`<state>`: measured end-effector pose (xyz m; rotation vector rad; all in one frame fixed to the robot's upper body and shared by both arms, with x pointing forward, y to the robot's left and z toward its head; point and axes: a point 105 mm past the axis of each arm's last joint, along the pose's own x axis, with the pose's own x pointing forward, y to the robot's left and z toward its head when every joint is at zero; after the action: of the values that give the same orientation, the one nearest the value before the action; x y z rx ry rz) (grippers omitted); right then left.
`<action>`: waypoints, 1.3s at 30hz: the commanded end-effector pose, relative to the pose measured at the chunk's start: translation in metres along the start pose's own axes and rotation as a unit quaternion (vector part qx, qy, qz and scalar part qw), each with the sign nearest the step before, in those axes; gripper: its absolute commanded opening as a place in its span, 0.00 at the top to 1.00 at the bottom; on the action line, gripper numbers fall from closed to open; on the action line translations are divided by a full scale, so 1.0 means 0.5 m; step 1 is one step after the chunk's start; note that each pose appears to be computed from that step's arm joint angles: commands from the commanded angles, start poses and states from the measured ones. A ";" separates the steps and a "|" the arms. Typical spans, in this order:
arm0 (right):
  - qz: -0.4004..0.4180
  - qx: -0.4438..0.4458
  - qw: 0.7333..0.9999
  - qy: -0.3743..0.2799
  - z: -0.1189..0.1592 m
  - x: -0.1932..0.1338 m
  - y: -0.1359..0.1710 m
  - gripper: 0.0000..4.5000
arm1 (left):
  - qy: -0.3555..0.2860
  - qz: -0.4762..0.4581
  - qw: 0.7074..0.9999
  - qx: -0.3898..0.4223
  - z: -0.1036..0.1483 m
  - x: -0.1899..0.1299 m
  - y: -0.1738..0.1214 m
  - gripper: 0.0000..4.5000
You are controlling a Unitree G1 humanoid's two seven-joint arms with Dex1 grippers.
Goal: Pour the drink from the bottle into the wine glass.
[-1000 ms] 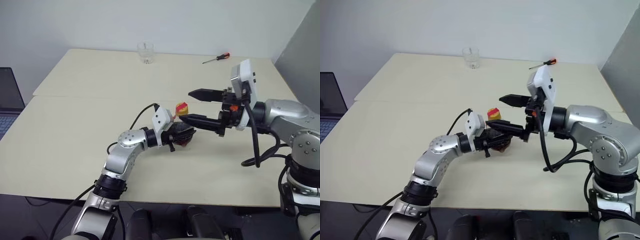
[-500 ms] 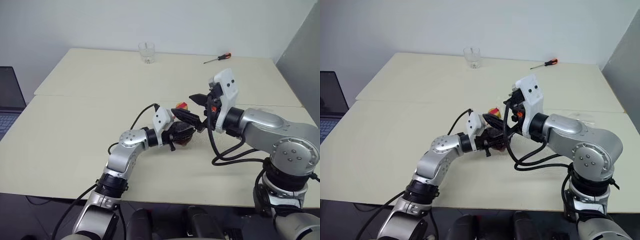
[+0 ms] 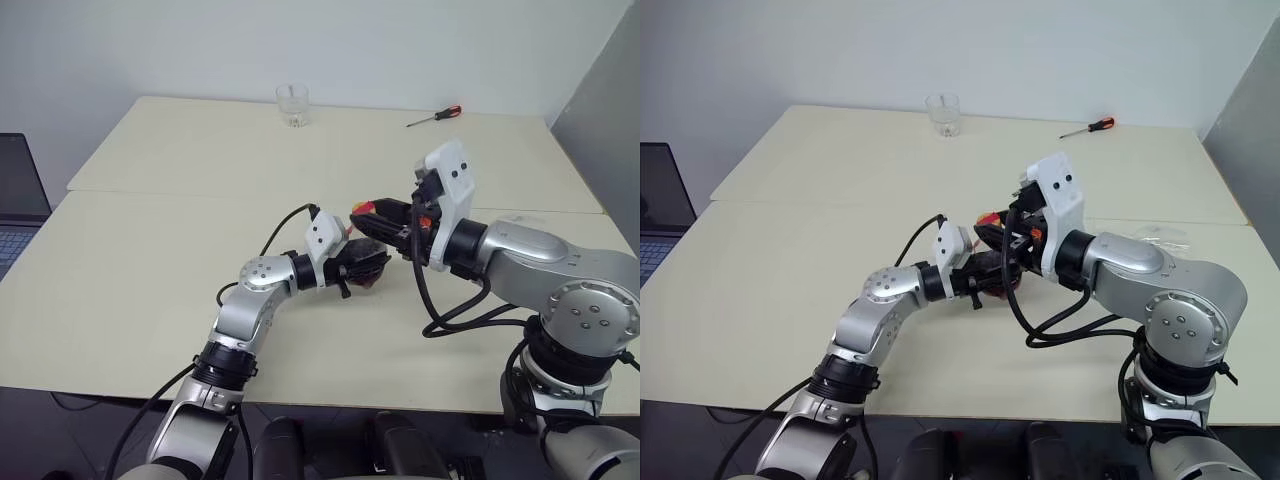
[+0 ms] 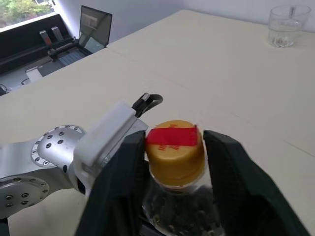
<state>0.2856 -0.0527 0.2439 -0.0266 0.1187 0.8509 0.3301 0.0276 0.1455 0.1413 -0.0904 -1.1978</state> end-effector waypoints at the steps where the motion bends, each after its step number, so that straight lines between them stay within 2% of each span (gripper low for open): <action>1: -0.004 -0.014 1.000 -0.018 0.019 -0.008 0.000 0.72 | -0.025 -0.008 0.999 0.029 0.035 0.007 -0.001 0.71; 7: 0.030 -0.036 0.999 0.010 0.003 -0.011 -0.008 0.72 | -0.025 -0.009 0.999 0.028 0.035 0.008 -0.003 0.71; 12: 0.135 -0.073 0.987 0.039 -0.019 -0.021 -0.029 0.72 | -0.024 -0.014 0.999 0.025 0.036 0.009 -0.009 0.72; 15: 0.191 -0.136 0.969 0.070 -0.033 -0.023 -0.051 0.72 | -0.023 -0.016 0.999 0.026 0.037 0.009 -0.010 0.72; 18: 0.260 -0.195 0.943 0.074 -0.024 -0.020 -0.057 0.72 | -0.023 -0.016 0.999 0.026 0.040 0.008 -0.014 0.72; 24: 0.343 -0.236 0.904 0.099 -0.032 -0.004 -0.080 0.72 | -0.022 -0.019 0.999 0.022 0.042 0.005 -0.025 0.72; 29: 0.384 -0.253 0.879 0.126 -0.049 0.011 -0.084 0.72 | -0.020 -0.017 0.999 0.021 0.042 0.003 -0.026 0.72; 32: 0.395 -0.251 0.874 0.130 -0.052 0.016 -0.085 0.72 | -0.019 -0.018 0.999 0.020 0.041 0.004 -0.028 0.72; 39: 0.366 -0.256 0.887 0.118 -0.028 0.009 -0.099 0.72 | -0.019 -0.029 0.999 0.019 0.040 0.006 -0.037 0.72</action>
<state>0.3229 -0.0732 0.2311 -0.5578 0.0840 1.6523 0.3190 0.0228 0.1217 0.1638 0.0321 -1.2202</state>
